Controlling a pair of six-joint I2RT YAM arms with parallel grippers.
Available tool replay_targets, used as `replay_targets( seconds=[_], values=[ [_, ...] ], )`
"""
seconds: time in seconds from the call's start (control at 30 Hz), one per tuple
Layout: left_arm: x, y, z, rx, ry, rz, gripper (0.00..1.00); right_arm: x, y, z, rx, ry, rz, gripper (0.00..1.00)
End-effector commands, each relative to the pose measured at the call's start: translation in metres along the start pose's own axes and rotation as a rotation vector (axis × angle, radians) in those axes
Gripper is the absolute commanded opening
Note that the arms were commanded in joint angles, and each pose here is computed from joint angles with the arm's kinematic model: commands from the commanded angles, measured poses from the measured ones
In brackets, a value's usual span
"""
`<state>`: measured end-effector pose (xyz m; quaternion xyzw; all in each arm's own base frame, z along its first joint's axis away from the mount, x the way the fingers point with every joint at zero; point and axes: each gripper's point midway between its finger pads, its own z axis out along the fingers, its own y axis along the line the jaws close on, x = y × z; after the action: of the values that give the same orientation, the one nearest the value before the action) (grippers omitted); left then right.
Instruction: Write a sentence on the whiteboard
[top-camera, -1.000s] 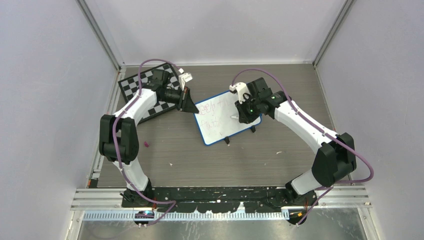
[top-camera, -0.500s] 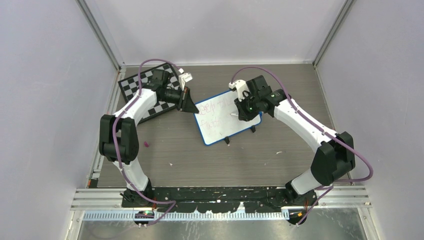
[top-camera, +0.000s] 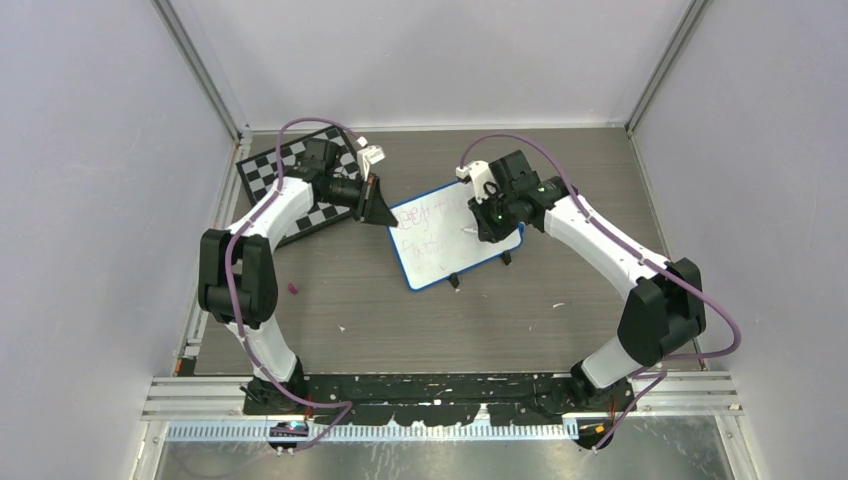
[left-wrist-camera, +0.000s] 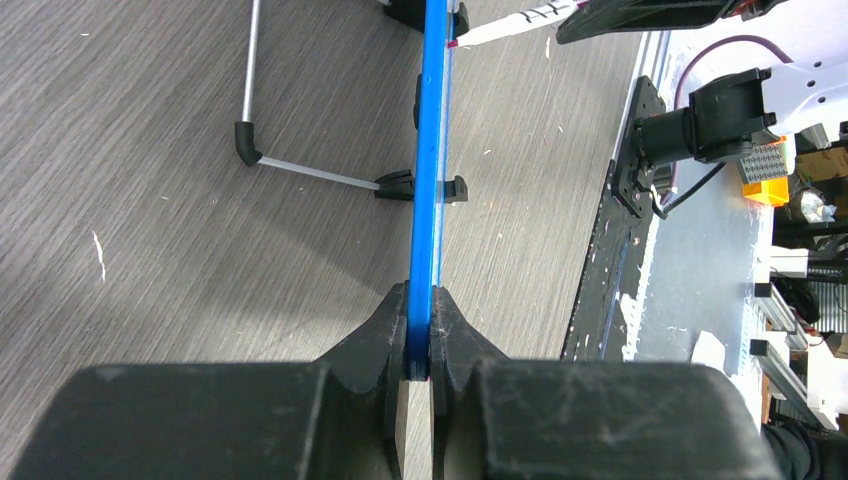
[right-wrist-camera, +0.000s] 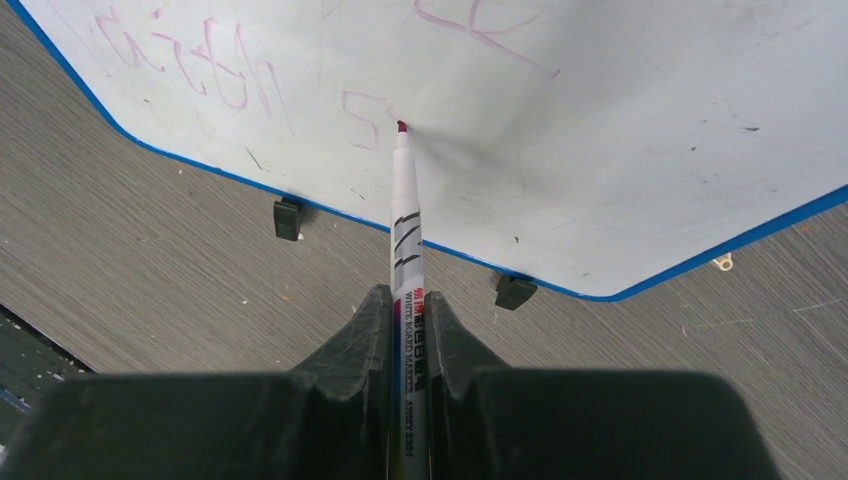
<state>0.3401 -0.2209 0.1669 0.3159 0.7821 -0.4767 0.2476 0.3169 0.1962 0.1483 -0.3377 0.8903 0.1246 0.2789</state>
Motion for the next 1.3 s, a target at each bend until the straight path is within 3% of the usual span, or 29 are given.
replay_targets(
  seconds=[0.0, 0.23, 0.67, 1.27],
  values=[
    [0.002, 0.005, 0.003, -0.03, 0.02, 0.028, 0.0, -0.018, -0.028, -0.013, 0.124, -0.074, -0.001, 0.0],
    [0.002, 0.005, 0.003, -0.032, 0.019, 0.029, 0.0, -0.02, -0.034, -0.018, 0.141, -0.087, 0.009, 0.0],
    [0.001, 0.004, 0.002, -0.03, 0.018, 0.03, 0.0, -0.037, -0.009, -0.029, 0.008, -0.148, -0.008, 0.0],
    [0.003, 0.007, 0.004, -0.034, 0.024, 0.029, 0.0, -0.01, -0.012, -0.005, 0.011, -0.059, 0.0, 0.0]
  ],
)
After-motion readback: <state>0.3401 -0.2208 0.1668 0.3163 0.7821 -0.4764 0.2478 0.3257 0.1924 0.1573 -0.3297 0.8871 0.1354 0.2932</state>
